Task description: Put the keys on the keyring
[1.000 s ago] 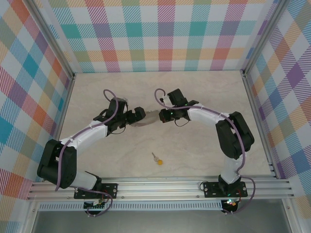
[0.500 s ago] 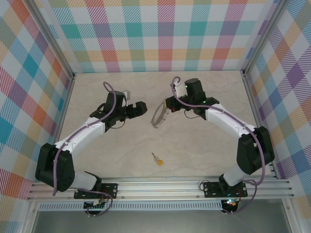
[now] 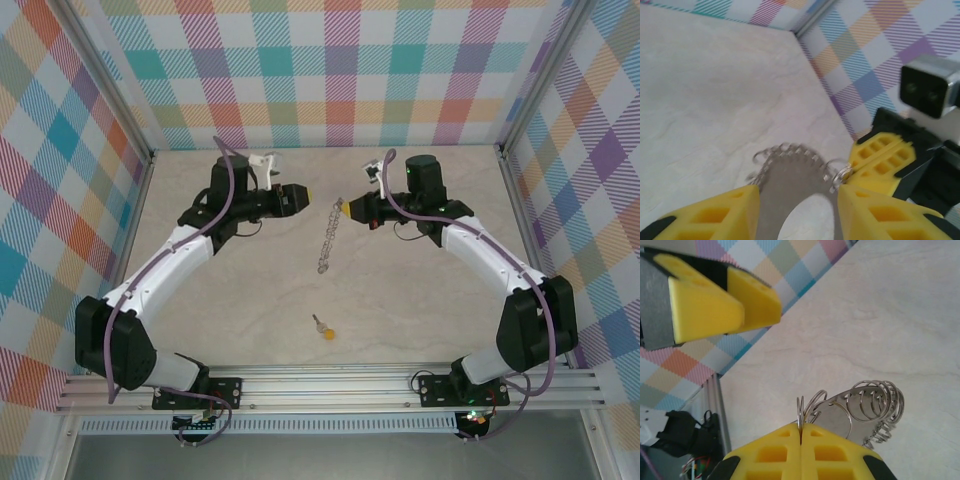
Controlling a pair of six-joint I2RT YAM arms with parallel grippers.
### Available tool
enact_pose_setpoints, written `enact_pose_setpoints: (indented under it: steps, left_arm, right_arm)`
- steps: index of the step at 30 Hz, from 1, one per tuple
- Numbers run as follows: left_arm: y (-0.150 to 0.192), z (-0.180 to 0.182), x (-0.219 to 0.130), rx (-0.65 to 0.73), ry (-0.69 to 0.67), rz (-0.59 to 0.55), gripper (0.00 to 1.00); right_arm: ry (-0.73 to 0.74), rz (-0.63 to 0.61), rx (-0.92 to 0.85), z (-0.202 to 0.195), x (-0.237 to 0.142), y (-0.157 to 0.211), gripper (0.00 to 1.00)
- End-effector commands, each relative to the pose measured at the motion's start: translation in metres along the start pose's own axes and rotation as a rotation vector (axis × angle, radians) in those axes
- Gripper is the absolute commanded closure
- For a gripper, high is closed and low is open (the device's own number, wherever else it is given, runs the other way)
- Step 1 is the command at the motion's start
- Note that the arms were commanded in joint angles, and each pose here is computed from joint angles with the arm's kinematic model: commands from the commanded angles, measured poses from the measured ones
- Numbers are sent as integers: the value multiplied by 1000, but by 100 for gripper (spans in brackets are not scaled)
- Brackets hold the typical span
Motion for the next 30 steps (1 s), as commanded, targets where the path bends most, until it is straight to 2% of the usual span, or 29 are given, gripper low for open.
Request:
enact_pose_setpoints:
  steps: [1, 8, 30]
  left_arm:
    - [0, -24, 8, 59, 116, 43, 57]
    - [12, -32, 24, 95, 136, 100, 68]
    - [34, -45, 41, 106, 191, 142, 71]
  right_arm:
    - [-117, -7, -37, 21, -2, -11, 100]
    - [-136, -5, -5, 18, 2, -12, 100]
    - [-130, -18, 13, 13, 2, -15, 100]
Point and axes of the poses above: each hand's point on the last joint's axis, 136 mm out from that joint toward the fingers, its own x axis out along the fingers, its own z axis along the line the jaws close on, y = z × x, the point moved 1 cm from there along -x, back along the fingers, and after that the axes turned 6 degrees about x, right-handed, at the moved point
